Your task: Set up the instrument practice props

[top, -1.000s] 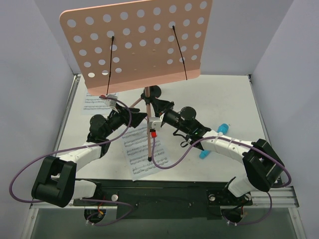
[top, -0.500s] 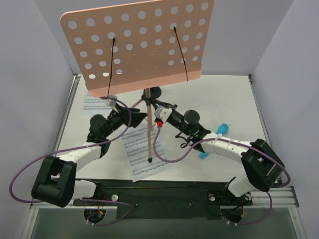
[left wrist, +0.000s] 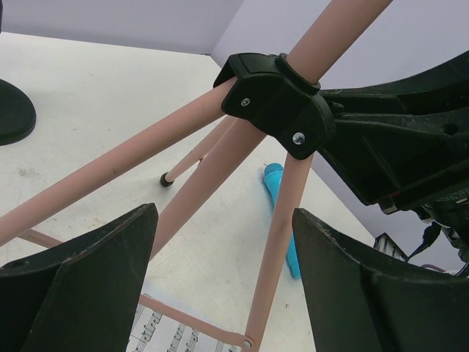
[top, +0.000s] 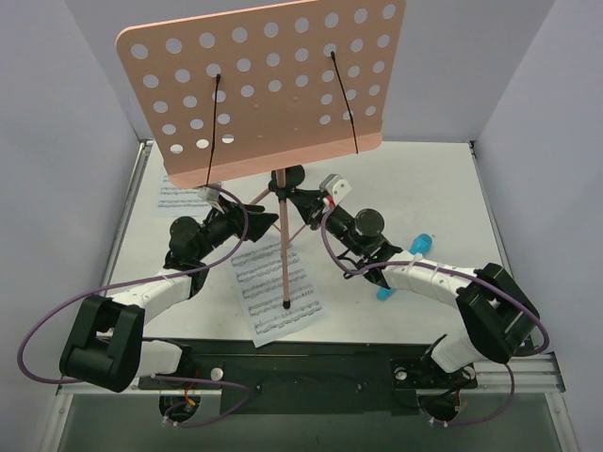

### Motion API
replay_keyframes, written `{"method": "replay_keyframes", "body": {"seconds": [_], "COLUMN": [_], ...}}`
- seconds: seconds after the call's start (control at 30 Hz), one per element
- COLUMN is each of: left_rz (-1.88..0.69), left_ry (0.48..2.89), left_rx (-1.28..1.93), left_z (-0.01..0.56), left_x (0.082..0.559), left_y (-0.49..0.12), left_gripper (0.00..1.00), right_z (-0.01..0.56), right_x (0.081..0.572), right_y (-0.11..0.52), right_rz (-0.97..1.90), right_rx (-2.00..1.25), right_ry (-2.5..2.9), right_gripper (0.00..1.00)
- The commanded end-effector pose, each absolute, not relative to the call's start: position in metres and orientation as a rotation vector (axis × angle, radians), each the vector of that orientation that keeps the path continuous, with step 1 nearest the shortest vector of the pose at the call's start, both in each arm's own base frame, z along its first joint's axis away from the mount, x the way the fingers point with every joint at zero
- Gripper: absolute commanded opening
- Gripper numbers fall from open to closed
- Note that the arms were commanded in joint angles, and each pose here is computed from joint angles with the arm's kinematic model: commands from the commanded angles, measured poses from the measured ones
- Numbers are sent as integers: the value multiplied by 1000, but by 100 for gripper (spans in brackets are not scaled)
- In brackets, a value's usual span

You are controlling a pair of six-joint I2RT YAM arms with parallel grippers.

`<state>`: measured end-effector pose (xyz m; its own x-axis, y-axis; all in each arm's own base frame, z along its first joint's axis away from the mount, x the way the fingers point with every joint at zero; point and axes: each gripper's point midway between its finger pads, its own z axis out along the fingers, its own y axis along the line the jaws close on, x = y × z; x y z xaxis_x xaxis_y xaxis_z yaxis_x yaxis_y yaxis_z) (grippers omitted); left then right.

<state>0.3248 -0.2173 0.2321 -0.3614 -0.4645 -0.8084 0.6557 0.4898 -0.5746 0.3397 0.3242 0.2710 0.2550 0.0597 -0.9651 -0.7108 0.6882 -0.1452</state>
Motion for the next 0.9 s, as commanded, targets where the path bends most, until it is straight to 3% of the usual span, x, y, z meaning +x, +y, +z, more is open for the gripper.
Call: {"method": "replay_keyframes", "body": {"seconds": [0.0,0.4,0.87], "left_rz": [-1172,-1165,-1150], "left_ry": [1484,1490,1488], "left_rx": [204,208,216], "left_z": [249,249,255], "left_x": [323,323,323], "left_y": [-215,-215,-214], "left_gripper": [85,85,85], "right_z": [315,309,263], "right_x": [341,336,361], "right_y": [306,312,310], "right_rz": [807,1222,1569], "right_rx": [-298,165,1013], "right_ry": [1229,1413,1512], "right_gripper": [0,0,0]}}
